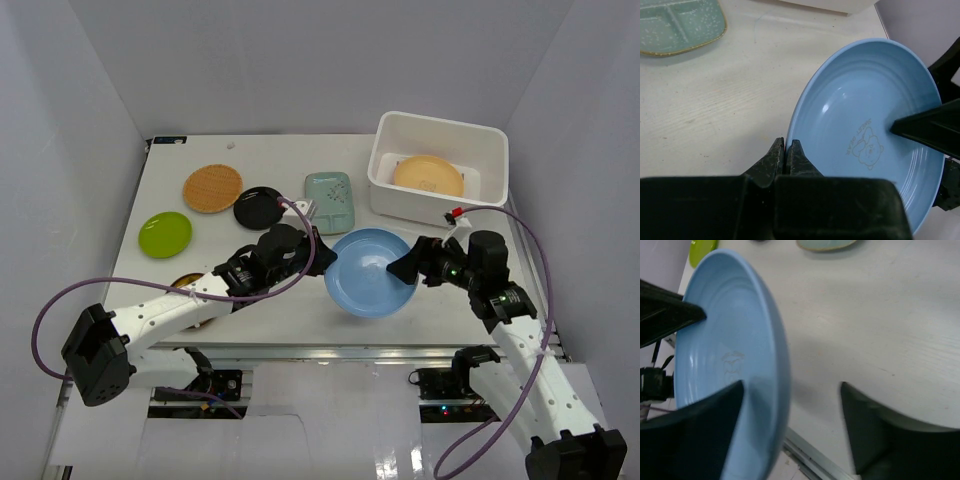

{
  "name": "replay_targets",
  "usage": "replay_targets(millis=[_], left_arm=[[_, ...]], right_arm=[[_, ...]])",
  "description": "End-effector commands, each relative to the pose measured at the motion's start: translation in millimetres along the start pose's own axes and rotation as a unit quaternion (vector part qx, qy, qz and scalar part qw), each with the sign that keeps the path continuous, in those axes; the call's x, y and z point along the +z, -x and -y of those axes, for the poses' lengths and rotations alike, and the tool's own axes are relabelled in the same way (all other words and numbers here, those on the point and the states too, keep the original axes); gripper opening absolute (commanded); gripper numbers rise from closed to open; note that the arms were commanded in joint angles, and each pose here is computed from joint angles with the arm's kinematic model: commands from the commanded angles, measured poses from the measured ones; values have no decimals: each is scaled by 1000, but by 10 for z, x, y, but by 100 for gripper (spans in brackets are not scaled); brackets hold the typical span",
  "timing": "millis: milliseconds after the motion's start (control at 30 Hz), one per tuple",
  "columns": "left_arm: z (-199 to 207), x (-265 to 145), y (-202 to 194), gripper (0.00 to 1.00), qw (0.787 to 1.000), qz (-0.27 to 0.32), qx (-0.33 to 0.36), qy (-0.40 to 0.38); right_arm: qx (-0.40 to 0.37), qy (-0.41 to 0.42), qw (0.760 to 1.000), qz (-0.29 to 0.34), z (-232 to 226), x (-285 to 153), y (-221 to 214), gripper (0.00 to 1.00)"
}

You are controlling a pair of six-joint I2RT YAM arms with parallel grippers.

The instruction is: Place the plates into the plastic bin on the countertop

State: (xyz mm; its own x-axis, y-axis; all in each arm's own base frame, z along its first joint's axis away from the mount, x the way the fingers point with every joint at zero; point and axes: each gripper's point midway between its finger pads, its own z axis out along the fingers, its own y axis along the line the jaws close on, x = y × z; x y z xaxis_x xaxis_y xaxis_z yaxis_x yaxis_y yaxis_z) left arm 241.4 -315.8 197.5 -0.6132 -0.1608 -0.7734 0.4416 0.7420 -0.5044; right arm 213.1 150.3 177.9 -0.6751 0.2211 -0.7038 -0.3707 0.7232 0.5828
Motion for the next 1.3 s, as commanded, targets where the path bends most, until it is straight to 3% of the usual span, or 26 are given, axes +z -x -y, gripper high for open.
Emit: replay_targets(millis=[0,100,233,267,367,467,500,633,733,800,933,967,1033,1067,1133,1200,1267], left_arm=[[116,-83,146,0,999,21,-6,-27],[124,-168,259,0,999,37,0,-22],[82,-411,456,48,997,69,14,-6],[29,-481,458,75,998,67,20,6],[7,-806,628,98,996,87,32,18],[-65,-1151,725,98,993,101,44,32],[-143,-1229,736,98,992,105,51,49],[-432,-1649,644,98,988,115,62,87],[-654,-1760,483,98,985,116,56,113],[-710,-1869,454,98,984,135,46,108],[-849,-1906,369,98,981,151,38,119],[-902,-1900,358,98,979,153,40,129],[-892,-1897,371,98,979,155,40,129],[-883,-1881,359,98,979,151,44,126],[-875,-1842,331,98,981,144,49,124],[-867,-1823,309,98,982,137,52,122],[-860,-1825,311,98,982,137,52,120]], right_arm=[[-25,49,998,-15,-307,107,-48,62],[-8,53,999,-5,-364,164,7,8],[-6,59,997,46,-491,221,384,8],[-13,58,997,58,-519,228,492,8],[-43,19,992,120,-574,219,1082,8],[-67,-39,977,198,-545,131,1842,8],[-64,-67,969,228,-430,70,2200,8],[-20,-177,941,289,267,-56,2856,8],[-2,-234,933,274,765,56,3000,8],[11,-264,938,226,1075,290,2858,8],[26,-305,934,186,1493,426,2712,8],[31,-315,932,176,1590,471,2644,14],[42,-326,930,164,1697,513,2547,35],[47,-332,929,156,1762,549,2483,55],[53,-342,926,151,1823,553,2443,76],[53,-345,924,156,1809,533,2501,93],[47,-348,922,166,1737,446,2596,98]])
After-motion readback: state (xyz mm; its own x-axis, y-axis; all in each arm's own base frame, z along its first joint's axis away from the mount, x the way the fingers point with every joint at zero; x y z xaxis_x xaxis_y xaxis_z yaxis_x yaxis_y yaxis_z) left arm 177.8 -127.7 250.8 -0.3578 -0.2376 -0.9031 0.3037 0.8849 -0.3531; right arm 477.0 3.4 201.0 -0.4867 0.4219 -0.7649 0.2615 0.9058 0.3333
